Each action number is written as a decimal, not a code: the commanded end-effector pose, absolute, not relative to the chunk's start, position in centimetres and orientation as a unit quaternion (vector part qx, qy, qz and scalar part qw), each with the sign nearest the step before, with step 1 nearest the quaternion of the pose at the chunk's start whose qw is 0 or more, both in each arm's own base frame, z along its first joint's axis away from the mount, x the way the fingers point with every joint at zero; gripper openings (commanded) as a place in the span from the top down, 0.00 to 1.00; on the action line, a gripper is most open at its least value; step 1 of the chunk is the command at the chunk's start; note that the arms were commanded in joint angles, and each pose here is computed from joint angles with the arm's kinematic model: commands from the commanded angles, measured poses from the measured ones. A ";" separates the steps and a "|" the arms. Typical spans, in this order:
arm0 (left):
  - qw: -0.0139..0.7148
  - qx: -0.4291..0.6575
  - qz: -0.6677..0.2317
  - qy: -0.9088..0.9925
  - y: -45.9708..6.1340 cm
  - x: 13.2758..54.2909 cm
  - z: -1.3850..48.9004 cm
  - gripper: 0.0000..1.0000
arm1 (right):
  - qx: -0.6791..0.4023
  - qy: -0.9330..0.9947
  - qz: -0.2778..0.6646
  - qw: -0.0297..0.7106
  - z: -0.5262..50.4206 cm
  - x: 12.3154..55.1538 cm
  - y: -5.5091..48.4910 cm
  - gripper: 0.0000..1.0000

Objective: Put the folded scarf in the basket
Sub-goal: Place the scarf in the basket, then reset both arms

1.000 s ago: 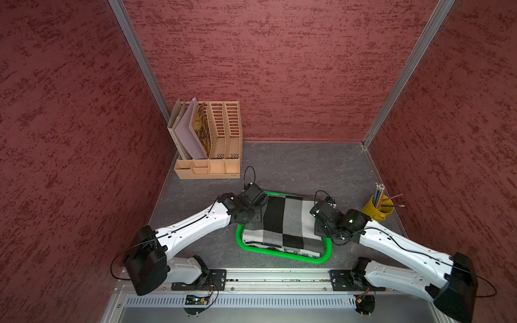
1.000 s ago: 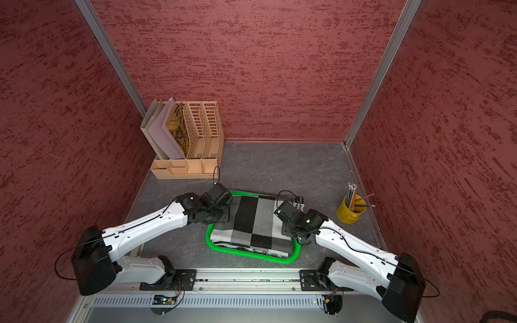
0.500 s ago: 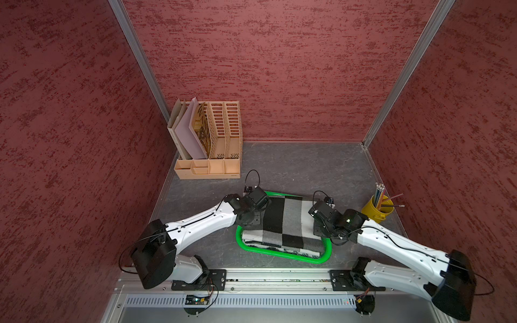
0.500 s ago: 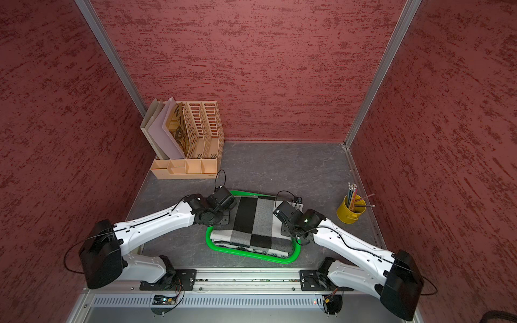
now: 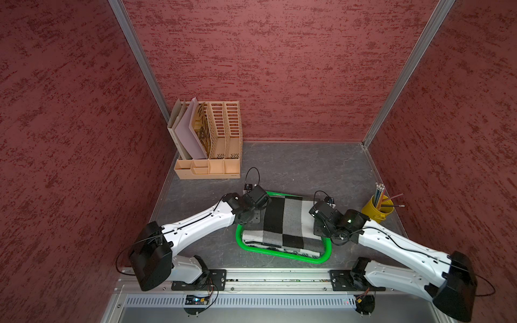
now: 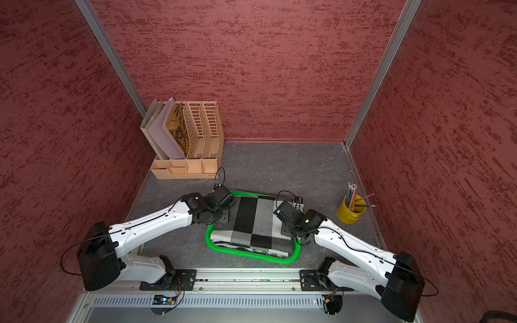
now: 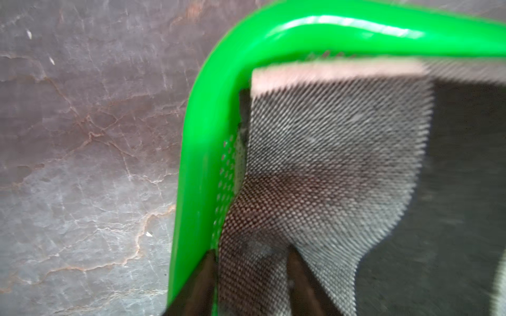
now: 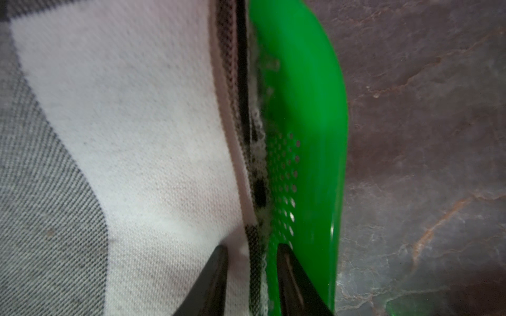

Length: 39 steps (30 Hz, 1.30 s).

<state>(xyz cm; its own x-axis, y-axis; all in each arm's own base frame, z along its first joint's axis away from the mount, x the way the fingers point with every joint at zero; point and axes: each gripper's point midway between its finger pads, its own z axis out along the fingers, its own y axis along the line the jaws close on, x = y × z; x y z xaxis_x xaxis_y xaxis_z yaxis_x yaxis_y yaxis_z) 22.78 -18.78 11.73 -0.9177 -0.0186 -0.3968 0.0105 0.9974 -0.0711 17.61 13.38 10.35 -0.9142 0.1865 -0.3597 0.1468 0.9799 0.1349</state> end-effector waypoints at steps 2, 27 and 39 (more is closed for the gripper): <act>0.258 -0.027 -0.085 0.962 -18.1 24.3 17.2 0.42 | 0.094 0.964 0.044 0.246 14.2 19.0 12.3 0.59; 0.472 -0.168 -0.072 0.862 -3.6 32.9 22.4 0.00 | 0.105 0.815 0.035 0.569 29.9 30.8 6.2 0.02; 0.572 -0.129 -0.014 0.810 1.7 36.1 17.0 0.00 | 0.094 0.772 -0.034 0.628 22.5 35.8 1.0 0.01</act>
<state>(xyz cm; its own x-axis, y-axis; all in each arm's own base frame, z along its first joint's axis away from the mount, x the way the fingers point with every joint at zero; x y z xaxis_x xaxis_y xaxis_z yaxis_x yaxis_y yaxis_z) 34.07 1.39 14.20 -0.4531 -0.3010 -0.8391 -0.2715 0.9431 -0.1917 34.07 1.08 19.51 -0.3428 0.1558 -0.9264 0.2254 0.9710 0.0799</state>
